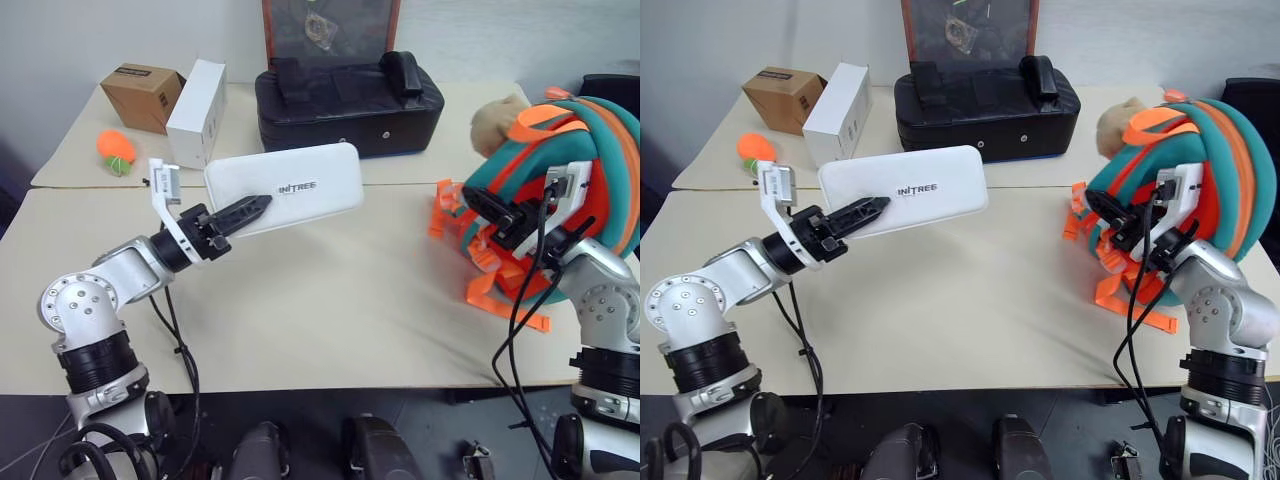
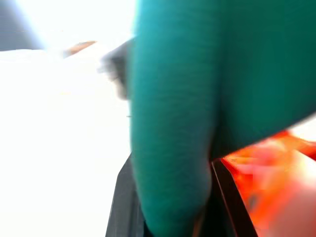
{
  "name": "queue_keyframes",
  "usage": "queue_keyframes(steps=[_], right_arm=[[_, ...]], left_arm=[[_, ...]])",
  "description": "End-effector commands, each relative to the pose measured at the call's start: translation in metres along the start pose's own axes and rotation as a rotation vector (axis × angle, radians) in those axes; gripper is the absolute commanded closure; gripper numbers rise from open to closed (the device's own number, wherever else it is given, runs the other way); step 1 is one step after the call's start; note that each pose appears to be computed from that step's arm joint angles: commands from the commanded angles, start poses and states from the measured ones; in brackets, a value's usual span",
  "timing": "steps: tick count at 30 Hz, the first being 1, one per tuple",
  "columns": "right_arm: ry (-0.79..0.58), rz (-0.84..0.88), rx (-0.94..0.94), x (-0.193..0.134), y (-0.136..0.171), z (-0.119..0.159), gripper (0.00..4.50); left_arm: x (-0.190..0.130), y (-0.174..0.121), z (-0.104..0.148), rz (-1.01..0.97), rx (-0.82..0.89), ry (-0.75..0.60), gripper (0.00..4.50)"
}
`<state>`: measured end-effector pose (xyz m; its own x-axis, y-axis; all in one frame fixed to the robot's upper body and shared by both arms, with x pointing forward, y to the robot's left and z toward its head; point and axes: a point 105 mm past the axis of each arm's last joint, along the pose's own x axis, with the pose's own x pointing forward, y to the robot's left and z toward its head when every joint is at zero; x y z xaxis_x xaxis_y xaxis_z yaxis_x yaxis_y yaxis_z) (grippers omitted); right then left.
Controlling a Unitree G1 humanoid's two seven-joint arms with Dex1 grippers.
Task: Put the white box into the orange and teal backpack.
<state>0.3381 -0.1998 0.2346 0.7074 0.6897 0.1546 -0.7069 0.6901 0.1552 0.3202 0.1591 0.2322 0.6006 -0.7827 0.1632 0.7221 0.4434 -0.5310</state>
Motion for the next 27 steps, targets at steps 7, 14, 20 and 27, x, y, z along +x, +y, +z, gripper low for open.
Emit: queue_keyframes(steps=[7, 14, 20, 27], right_arm=[[0.215, 0.722, -0.008, -0.012, 0.110, 0.026, 4.49], [0.356, 0.991, 0.081, -0.048, 0.140, 0.046, 4.49], [0.454, 0.974, 0.081, -0.062, 0.129, 0.037, 4.49], [0.436, 0.802, -0.015, -0.044, 0.104, 0.001, 4.49]], left_arm=[[-0.007, -0.021, 0.061, -0.058, 0.177, -0.081, 3.16], [-0.009, -0.044, 0.070, -0.158, 0.241, -0.070, 3.16], [-0.012, -0.074, 0.065, -0.313, 0.298, -0.031, 3.16], [-0.022, -0.075, 0.048, -0.284, 0.449, 0.097, 3.16]])
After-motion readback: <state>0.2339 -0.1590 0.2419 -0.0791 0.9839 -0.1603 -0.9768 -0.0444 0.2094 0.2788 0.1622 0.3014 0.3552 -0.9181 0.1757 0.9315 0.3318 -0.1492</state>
